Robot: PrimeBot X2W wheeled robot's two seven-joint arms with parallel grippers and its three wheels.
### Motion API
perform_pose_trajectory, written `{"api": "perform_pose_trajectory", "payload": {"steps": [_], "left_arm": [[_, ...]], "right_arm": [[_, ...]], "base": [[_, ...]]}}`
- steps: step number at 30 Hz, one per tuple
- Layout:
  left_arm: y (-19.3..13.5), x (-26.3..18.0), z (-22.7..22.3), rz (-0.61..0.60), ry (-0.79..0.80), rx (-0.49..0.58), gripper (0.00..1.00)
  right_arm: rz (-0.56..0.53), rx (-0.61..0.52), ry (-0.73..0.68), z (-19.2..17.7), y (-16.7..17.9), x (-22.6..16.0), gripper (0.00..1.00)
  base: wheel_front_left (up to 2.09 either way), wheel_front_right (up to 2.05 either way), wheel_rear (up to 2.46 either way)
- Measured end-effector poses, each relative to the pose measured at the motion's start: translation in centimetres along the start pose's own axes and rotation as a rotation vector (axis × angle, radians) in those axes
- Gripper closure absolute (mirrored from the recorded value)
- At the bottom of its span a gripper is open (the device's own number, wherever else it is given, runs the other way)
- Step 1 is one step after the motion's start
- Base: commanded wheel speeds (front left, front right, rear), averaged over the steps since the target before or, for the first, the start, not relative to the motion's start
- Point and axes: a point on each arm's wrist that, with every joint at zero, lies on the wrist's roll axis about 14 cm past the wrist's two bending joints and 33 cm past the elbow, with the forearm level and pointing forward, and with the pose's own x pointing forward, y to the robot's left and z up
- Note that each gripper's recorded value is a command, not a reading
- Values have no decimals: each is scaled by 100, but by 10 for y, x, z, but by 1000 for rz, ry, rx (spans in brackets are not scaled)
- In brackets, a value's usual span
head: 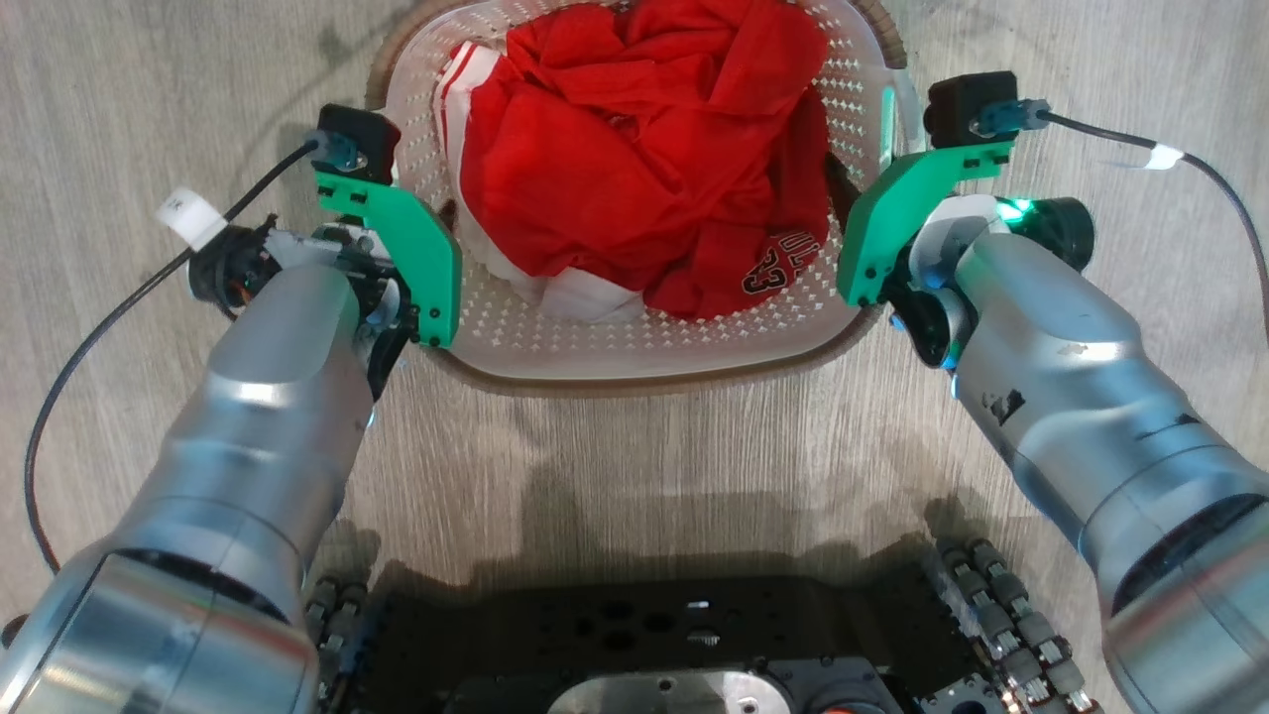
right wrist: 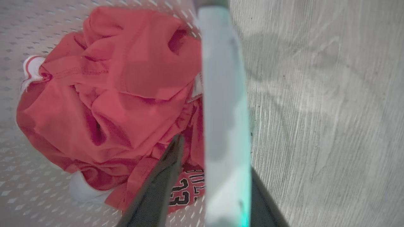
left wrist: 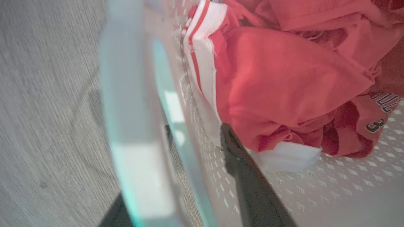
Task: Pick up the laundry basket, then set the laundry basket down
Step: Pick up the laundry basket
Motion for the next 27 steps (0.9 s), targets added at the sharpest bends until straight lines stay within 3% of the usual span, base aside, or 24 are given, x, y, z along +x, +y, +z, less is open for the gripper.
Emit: {"api": "perform_pose_trajectory", "payload": {"steps": [1, 2, 17, 27], "left_arm": [[0, 0, -1, 0, 2, -5, 95], [0, 0, -2, 0, 5, -6, 100], [-5, -2, 0, -21, 14, 17, 100], [-21, -30, -3, -36, 50, 67, 100]], "right_arm": [[2, -2, 7, -2, 1, 0, 100], [3, 0, 9, -2, 1, 0, 100], [-8, 20, 35, -5, -2, -2, 100], [-15, -28, 122, 0, 7, -31, 100]], "base": [[0, 0, 0], [0, 0, 0], [0, 0, 0], [0, 0, 0]]}}
